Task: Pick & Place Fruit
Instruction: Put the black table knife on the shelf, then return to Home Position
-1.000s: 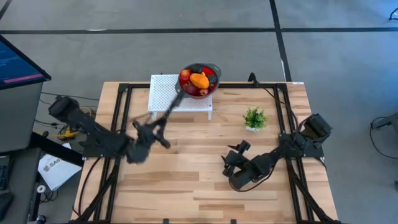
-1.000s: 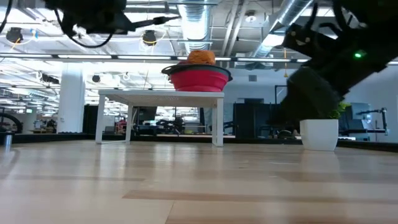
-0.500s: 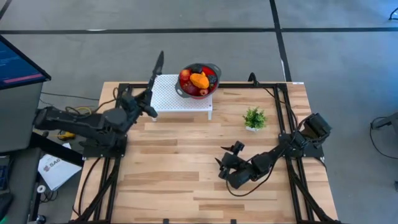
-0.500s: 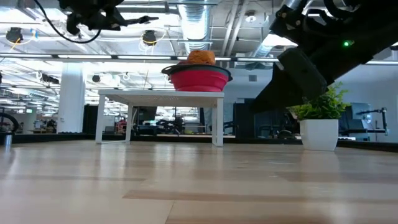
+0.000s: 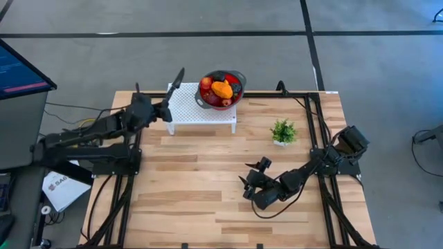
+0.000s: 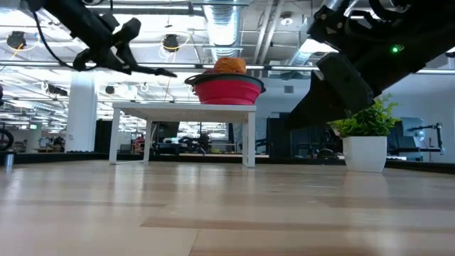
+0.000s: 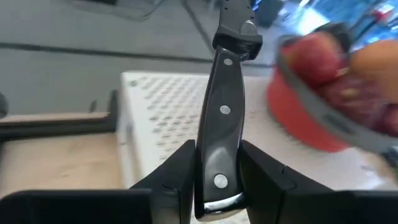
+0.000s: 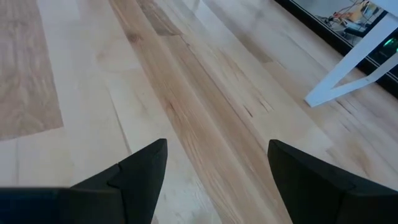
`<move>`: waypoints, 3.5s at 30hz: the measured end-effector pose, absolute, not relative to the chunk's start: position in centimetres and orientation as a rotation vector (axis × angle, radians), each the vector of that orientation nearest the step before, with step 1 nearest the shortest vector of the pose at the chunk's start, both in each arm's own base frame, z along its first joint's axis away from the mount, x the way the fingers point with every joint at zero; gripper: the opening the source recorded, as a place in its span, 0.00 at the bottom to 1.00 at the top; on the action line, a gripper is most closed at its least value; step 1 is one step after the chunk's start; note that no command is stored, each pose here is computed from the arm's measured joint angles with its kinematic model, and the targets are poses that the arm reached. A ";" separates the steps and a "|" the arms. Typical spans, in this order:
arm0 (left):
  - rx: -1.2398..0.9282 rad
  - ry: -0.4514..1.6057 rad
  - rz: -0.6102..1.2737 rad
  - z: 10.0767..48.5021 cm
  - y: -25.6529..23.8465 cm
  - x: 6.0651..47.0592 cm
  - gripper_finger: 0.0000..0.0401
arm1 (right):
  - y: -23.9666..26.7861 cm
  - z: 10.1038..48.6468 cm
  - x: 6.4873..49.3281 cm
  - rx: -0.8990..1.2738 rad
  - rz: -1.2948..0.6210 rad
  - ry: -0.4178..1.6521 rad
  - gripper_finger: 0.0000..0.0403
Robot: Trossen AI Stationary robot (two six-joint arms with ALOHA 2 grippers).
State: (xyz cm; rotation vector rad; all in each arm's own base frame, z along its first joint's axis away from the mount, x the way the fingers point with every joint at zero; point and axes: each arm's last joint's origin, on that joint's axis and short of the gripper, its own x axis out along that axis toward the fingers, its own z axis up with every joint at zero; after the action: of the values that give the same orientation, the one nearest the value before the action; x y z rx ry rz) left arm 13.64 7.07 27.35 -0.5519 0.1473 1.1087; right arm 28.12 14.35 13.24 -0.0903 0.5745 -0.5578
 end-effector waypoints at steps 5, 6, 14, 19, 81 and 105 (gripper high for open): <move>-0.589 0.250 1.121 26.5 7.7 14.1 0.24 | 14.1 13.3 28.3 -0.085 -0.568 0.573 0.68; -0.601 0.276 1.112 26.2 7.8 14.3 0.24 | 14.0 13.3 28.3 -0.084 -0.570 0.573 0.68; -0.642 0.422 1.147 23.7 8.6 16.4 0.24 | 14.0 13.3 28.3 -0.083 -0.568 0.573 0.68; -0.641 0.454 1.158 23.0 8.9 17.0 0.25 | 14.0 13.3 28.3 -0.083 -0.569 0.573 0.68; -0.352 0.021 0.255 22.1 -1.8 16.6 0.45 | 4.1 14.0 18.0 0.187 0.050 -0.009 0.68; -0.395 0.026 0.298 20.8 -1.7 16.3 0.44 | 1.4 16.0 11.1 0.120 0.064 0.111 0.68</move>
State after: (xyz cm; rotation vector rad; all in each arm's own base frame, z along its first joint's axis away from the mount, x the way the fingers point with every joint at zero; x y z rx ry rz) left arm 16.27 -1.68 20.78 -0.3948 0.0256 0.2981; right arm 11.12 1.35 16.02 0.1195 0.1115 0.0642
